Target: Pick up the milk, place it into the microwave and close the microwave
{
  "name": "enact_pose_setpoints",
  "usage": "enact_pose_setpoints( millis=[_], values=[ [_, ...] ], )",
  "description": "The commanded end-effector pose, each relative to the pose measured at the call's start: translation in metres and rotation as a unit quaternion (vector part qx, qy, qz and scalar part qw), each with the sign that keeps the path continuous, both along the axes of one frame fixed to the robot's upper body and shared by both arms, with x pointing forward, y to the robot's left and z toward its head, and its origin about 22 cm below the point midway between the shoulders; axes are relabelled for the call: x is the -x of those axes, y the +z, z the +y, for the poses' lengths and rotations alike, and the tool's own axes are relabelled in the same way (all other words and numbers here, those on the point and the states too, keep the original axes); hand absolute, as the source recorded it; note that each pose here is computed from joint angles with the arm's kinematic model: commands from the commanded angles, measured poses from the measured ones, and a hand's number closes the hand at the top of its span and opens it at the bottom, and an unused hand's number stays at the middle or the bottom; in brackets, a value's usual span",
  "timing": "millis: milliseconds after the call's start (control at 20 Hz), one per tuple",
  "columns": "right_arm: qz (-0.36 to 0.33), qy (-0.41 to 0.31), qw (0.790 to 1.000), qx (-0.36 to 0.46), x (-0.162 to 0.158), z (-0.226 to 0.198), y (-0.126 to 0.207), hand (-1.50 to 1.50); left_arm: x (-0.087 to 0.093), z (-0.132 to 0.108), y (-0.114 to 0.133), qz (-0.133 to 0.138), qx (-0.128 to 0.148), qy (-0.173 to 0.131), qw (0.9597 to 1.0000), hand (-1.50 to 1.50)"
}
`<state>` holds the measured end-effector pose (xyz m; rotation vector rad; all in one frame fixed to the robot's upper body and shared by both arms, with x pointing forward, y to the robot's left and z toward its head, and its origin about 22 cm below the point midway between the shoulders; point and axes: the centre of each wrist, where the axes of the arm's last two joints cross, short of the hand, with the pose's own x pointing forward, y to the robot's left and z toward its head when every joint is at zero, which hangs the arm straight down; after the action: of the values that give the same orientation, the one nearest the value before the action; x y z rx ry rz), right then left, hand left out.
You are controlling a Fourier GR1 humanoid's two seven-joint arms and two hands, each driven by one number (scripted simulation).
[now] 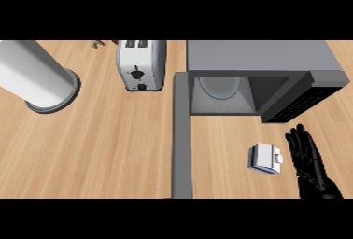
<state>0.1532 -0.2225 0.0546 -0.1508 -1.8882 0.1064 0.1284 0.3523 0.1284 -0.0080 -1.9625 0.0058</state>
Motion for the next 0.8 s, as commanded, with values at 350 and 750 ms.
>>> enact_pose_setpoints(
  millis=[350, 750],
  values=[
    [0.033, -0.060, 0.998, 0.001, -0.009, -0.024, -0.075, -1.50, 0.020, 0.021, -0.002, 0.004, 0.000, -0.003, 1.0000, -1.50],
    [0.050, -0.086, 0.995, 0.001, -0.015, -0.071, -0.123, -1.50, 0.022, 0.011, 0.013, 0.002, 0.003, -0.004, 1.0000, -1.50]
  ],
)
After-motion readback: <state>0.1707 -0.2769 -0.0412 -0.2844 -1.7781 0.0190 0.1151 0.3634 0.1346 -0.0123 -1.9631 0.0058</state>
